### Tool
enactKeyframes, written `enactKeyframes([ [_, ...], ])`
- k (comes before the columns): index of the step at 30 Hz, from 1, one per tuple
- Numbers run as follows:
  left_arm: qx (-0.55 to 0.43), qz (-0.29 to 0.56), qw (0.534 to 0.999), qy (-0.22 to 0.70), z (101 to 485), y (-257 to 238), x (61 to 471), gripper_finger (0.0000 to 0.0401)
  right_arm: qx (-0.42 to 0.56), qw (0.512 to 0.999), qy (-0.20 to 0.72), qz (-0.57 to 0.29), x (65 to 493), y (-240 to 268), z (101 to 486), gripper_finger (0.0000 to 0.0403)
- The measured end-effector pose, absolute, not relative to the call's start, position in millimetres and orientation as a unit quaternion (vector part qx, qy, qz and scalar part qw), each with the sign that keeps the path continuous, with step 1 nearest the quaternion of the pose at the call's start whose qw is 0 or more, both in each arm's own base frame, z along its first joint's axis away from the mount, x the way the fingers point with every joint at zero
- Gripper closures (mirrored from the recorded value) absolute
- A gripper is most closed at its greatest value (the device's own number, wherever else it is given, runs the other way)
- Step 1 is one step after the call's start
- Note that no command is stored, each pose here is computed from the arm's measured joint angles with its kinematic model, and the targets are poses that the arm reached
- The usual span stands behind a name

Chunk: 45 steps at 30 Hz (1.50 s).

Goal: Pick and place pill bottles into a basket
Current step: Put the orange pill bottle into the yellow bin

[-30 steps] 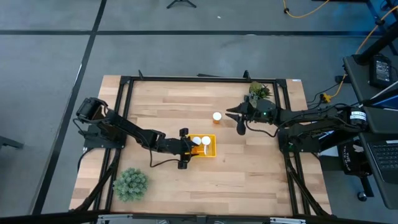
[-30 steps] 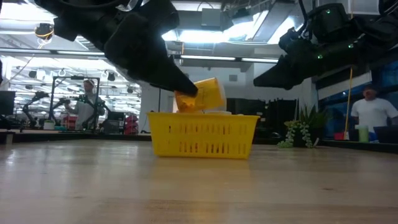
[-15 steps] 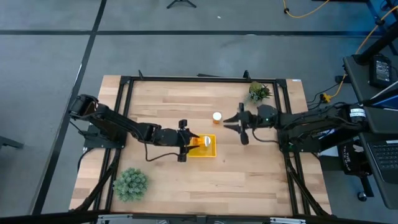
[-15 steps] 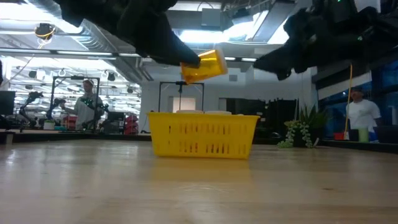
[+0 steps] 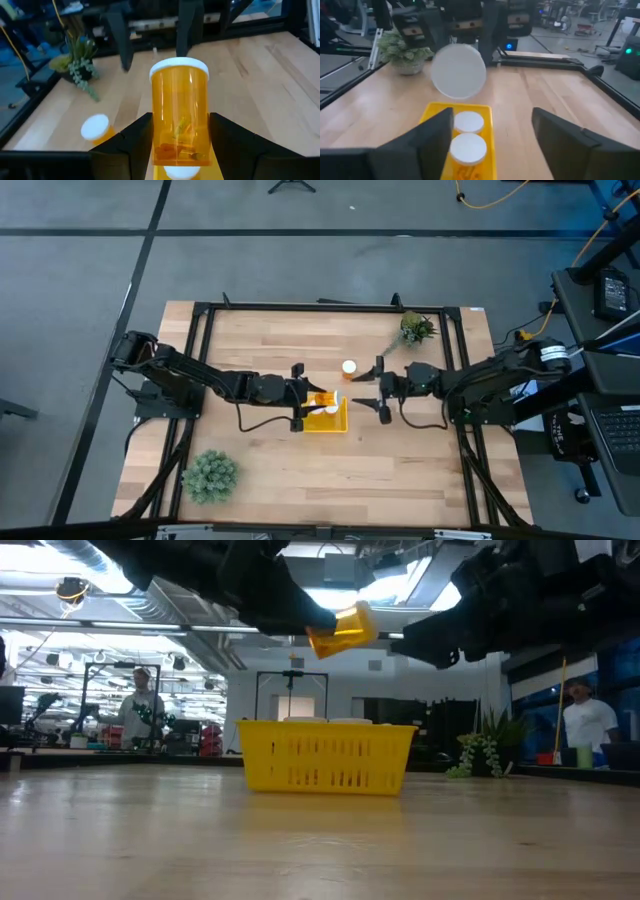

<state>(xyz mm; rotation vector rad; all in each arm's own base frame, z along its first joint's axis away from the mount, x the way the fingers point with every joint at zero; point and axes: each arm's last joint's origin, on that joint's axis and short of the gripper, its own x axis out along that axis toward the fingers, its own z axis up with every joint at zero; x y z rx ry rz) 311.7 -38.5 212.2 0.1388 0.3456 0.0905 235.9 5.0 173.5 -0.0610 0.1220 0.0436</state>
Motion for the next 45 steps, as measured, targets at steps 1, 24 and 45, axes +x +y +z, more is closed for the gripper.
enactKeyframes([
  [1,0.072,0.045,0.982,0.170,212.6,-38.5,311.8,0.0221,-0.029,0.998,0.059,0.021,237.1,5.0,172.1,0.0119],
  [24,0.099,0.076,0.983,0.134,221.2,-29.9,314.2,0.0221,-0.041,0.992,0.109,0.050,288.9,7.7,183.3,0.0075],
  [45,0.095,0.076,0.986,0.118,227.5,-29.9,312.4,0.0221,-0.042,0.995,0.071,0.055,283.3,11.3,201.1,0.0075],
])
